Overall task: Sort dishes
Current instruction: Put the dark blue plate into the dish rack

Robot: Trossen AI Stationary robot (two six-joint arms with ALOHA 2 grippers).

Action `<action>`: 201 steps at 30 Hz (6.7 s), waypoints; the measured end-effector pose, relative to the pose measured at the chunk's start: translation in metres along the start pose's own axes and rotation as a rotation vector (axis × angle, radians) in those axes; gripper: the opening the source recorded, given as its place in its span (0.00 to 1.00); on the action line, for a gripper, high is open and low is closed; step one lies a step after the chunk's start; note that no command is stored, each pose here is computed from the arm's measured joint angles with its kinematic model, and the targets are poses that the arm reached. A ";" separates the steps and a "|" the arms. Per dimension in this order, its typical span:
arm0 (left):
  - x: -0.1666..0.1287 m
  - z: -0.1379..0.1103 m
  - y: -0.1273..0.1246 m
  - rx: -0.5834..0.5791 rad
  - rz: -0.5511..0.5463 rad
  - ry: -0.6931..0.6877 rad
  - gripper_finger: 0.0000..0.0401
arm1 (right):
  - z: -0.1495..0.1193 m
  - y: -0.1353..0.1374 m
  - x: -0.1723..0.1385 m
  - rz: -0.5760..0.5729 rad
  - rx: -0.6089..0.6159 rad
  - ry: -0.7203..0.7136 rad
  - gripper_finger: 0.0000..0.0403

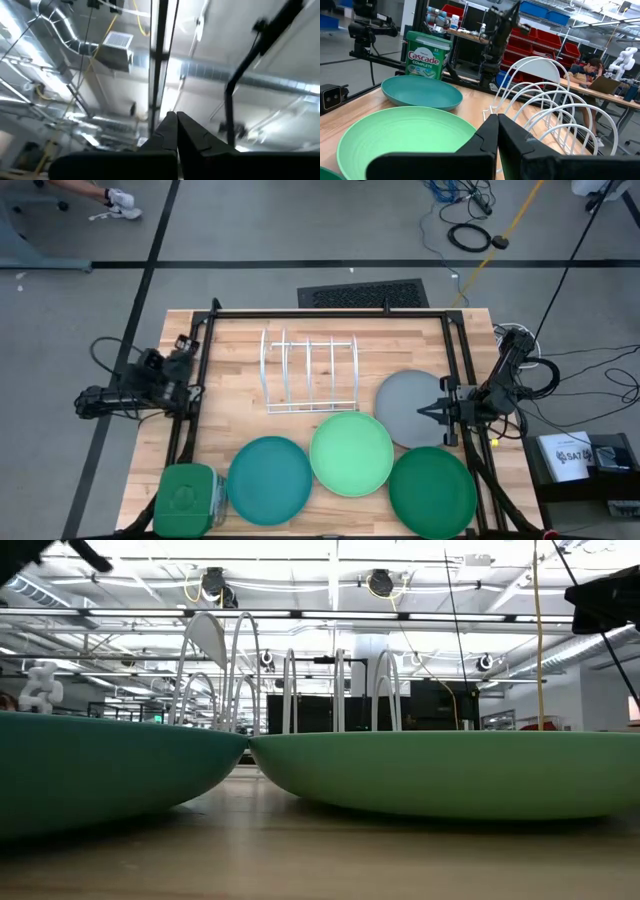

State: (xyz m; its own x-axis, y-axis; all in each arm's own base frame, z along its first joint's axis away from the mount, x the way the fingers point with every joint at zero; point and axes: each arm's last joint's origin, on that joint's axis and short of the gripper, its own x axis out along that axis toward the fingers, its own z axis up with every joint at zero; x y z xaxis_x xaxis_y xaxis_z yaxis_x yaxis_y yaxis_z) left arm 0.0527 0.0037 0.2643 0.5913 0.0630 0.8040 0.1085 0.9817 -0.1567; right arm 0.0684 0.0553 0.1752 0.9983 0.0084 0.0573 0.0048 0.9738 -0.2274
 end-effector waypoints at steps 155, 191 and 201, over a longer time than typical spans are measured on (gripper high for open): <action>0.083 -0.151 -0.051 0.175 0.195 2.156 0.01 | 0.077 -0.062 -0.026 -0.277 0.421 -0.530 0.00; 0.236 -0.052 -0.064 0.824 0.251 1.314 0.01 | 0.077 -0.061 -0.026 -0.272 0.433 -0.530 0.00; 0.258 -0.043 -0.067 0.903 0.328 1.114 0.01 | 0.077 -0.061 -0.026 -0.272 0.432 -0.530 0.00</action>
State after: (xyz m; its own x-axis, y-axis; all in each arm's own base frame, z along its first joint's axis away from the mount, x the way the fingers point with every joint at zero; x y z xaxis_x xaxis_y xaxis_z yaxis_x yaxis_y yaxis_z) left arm 0.2327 -0.0537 0.4573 0.8328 0.5427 -0.1091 -0.4261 0.7542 0.4996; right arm 0.0376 0.0129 0.2628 0.8028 -0.2442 0.5440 0.1161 0.9589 0.2590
